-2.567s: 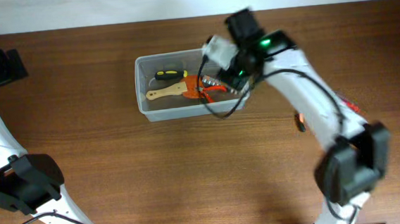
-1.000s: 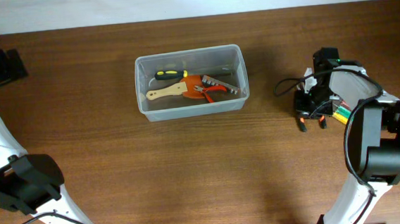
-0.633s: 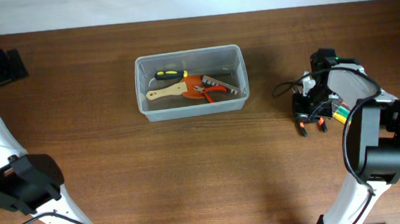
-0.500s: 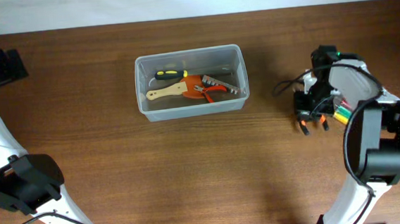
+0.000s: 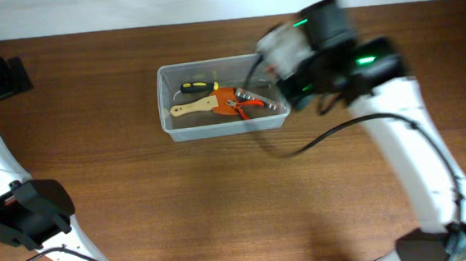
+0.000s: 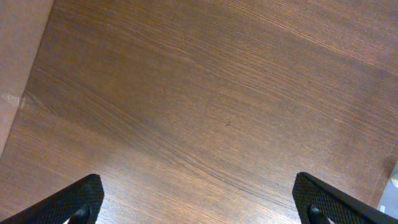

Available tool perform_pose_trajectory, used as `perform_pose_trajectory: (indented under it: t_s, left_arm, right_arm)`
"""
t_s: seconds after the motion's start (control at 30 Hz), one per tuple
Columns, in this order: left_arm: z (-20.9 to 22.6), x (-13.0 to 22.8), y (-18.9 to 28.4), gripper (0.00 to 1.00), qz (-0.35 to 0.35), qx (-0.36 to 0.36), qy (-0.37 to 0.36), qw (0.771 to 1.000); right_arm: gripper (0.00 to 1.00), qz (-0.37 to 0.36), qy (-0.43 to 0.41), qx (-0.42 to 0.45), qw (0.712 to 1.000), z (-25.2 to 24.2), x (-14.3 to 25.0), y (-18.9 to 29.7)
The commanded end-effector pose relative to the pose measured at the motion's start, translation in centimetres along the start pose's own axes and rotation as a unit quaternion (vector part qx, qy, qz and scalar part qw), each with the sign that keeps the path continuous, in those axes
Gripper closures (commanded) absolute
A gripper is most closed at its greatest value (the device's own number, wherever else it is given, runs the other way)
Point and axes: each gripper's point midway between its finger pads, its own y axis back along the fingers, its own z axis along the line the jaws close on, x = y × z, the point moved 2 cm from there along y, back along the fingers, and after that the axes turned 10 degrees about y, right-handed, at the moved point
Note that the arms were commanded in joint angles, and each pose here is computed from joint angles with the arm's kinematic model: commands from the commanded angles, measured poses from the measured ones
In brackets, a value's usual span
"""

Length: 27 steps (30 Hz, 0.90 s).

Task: Pack container
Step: 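Carry the needle-nose pliers with the right gripper into the container and release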

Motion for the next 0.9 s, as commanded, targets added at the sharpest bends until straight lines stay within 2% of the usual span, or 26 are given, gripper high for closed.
perform_pose_trajectory:
  t_s: [0.0, 0.1, 0.2, 0.47, 0.73, 0.77, 0.83, 0.87]
  left_arm:
    - [0.1, 0.1, -0.4, 0.01, 0.005, 0.001, 0.010, 1.000]
    - [0.1, 0.1, -0.4, 0.01, 0.005, 0.001, 0.010, 1.000]
    - [0.1, 0.1, -0.4, 0.01, 0.005, 0.001, 0.010, 1.000]
    - [0.1, 0.1, -0.4, 0.01, 0.005, 0.001, 0.010, 1.000]
    - [0.1, 0.1, -0.4, 0.01, 0.005, 0.001, 0.010, 1.000]
    - [0.1, 0.1, -0.4, 0.01, 0.005, 0.001, 0.010, 1.000]
    - [0.1, 0.1, -0.4, 0.01, 0.005, 0.001, 0.010, 1.000]
    - [0.1, 0.1, -0.4, 0.01, 0.005, 0.001, 0.010, 1.000]
  right_arm:
    - [0.96, -0.001, 0.246, -0.045, 0.968, 3.8, -2.1, -4.1]
    - [0.96, -0.020, 0.303, -0.043, 0.952, 4.5, -4.1, -7.1]
    - [0.96, -0.031, 0.305, -0.032, 0.951, 3.8, -5.2, -10.4]
    - [0.96, -0.028, 0.296, -0.031, 0.954, 2.7, -4.9, -18.9]
    - [0.96, -0.045, 0.272, -0.076, 0.958, 4.4, -4.4, -22.5]
    - [0.90, -0.045, 0.263, -0.077, 0.961, 4.5, -4.4, -22.5]
    - [0.71, -0.044, 0.238, -0.079, 0.967, 4.5, -4.4, -22.5]
    - [0.68, -0.044, 0.225, -0.079, 0.970, 4.4, -4.6, -22.3]
